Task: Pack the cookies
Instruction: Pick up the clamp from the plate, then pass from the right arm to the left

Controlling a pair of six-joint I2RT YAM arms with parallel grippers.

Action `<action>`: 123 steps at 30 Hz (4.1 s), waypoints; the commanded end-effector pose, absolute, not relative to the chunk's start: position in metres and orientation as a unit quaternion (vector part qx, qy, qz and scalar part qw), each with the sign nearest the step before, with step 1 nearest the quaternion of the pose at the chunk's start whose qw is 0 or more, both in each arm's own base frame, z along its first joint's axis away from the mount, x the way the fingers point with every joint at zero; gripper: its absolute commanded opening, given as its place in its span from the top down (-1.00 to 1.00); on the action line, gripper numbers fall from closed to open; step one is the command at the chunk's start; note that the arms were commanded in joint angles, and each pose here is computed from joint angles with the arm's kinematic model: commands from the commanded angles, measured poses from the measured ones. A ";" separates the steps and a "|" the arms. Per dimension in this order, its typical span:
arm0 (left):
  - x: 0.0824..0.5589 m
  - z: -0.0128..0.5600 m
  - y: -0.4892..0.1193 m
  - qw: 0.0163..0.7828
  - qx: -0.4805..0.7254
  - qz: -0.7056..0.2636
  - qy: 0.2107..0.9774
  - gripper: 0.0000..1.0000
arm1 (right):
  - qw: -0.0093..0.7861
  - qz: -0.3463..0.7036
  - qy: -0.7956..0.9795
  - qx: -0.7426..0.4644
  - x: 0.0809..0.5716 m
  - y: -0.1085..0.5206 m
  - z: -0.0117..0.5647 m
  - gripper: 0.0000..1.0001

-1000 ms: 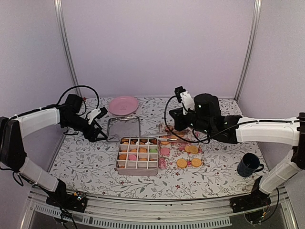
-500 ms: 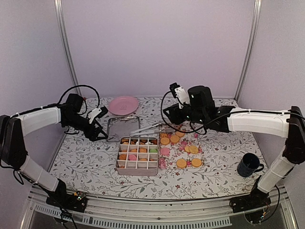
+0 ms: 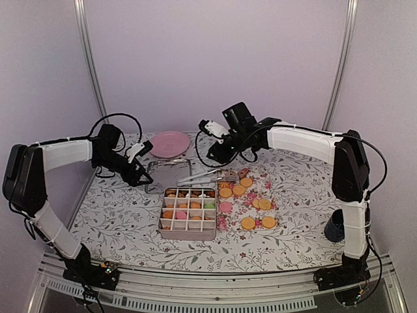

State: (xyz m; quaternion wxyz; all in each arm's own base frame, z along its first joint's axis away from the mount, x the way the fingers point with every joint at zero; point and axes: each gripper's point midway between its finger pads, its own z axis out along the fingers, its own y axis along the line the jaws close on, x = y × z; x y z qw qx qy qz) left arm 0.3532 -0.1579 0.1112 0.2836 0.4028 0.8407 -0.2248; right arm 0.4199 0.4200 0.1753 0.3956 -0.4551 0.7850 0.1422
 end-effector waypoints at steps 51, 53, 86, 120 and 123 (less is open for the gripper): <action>0.350 0.184 -0.169 0.346 0.395 -0.292 0.799 -0.72 | 0.553 -0.228 0.667 -0.444 0.434 0.398 0.217 1.00; 0.345 0.206 -0.178 0.363 0.406 -0.319 0.775 -0.98 | 0.583 -0.151 0.679 -0.420 0.422 0.406 0.252 1.00; 0.241 0.333 -0.251 0.280 0.419 -0.608 0.613 -0.42 | 0.494 0.614 0.551 -0.275 0.273 0.510 0.339 1.00; 0.233 0.272 -0.249 0.266 0.453 -0.537 0.660 1.00 | 0.551 0.558 0.560 -0.267 0.281 0.440 0.357 -0.98; 0.226 0.258 -0.248 0.255 0.487 -0.506 0.665 1.00 | 0.533 0.592 0.521 -0.306 0.268 0.416 0.364 -0.98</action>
